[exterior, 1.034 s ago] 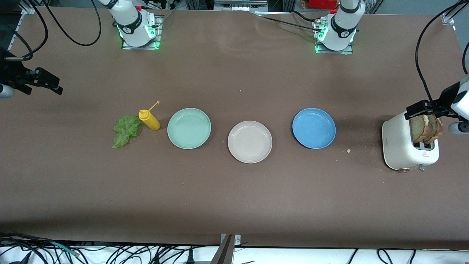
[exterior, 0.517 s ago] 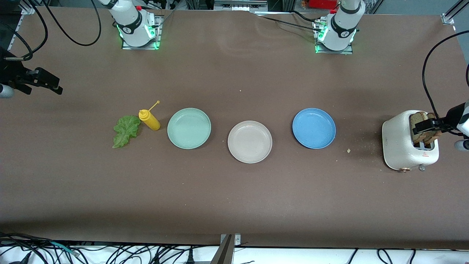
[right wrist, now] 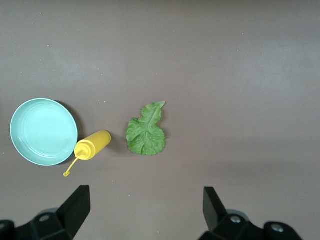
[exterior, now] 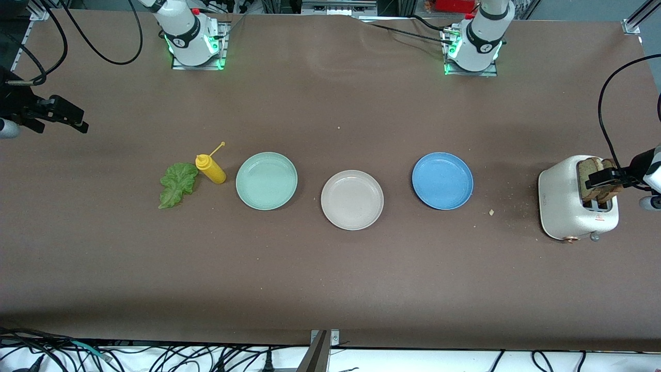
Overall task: Make sandwich in beige plate with both arms
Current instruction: 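Lower the left gripper onto a toast slice in the toaster, then grasp the toast slice with the left gripper and lift it out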
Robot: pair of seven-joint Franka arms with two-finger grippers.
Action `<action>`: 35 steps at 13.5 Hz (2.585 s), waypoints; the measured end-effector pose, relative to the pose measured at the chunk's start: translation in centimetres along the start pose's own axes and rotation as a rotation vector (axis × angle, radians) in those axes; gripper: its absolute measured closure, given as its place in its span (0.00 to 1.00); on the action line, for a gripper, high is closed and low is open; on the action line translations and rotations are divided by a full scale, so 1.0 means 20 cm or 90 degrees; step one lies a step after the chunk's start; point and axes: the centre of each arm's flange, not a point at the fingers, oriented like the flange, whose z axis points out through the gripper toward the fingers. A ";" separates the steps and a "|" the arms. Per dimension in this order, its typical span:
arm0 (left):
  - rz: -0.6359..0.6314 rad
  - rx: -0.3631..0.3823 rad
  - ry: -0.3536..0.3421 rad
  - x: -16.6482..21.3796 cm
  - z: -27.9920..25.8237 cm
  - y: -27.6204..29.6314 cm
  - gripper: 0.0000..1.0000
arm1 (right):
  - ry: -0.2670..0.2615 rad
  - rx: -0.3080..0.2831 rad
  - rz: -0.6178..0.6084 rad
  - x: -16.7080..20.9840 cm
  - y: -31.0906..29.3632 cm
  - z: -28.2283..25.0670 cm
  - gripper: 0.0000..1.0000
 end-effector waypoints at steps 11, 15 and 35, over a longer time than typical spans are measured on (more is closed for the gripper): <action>0.009 -0.003 -0.010 -0.06 0.23 -0.02 0.04 | 0.000 0.000 0.000 0.00 0.00 0.00 0.00; 0.006 -0.004 -0.012 -0.08 0.27 -0.05 0.35 | 0.000 0.000 0.000 0.00 0.00 0.00 0.00; 0.124 0.080 0.021 0.05 -0.46 0.14 0.90 | -0.059 0.002 -0.011 -0.02 -0.02 0.09 0.00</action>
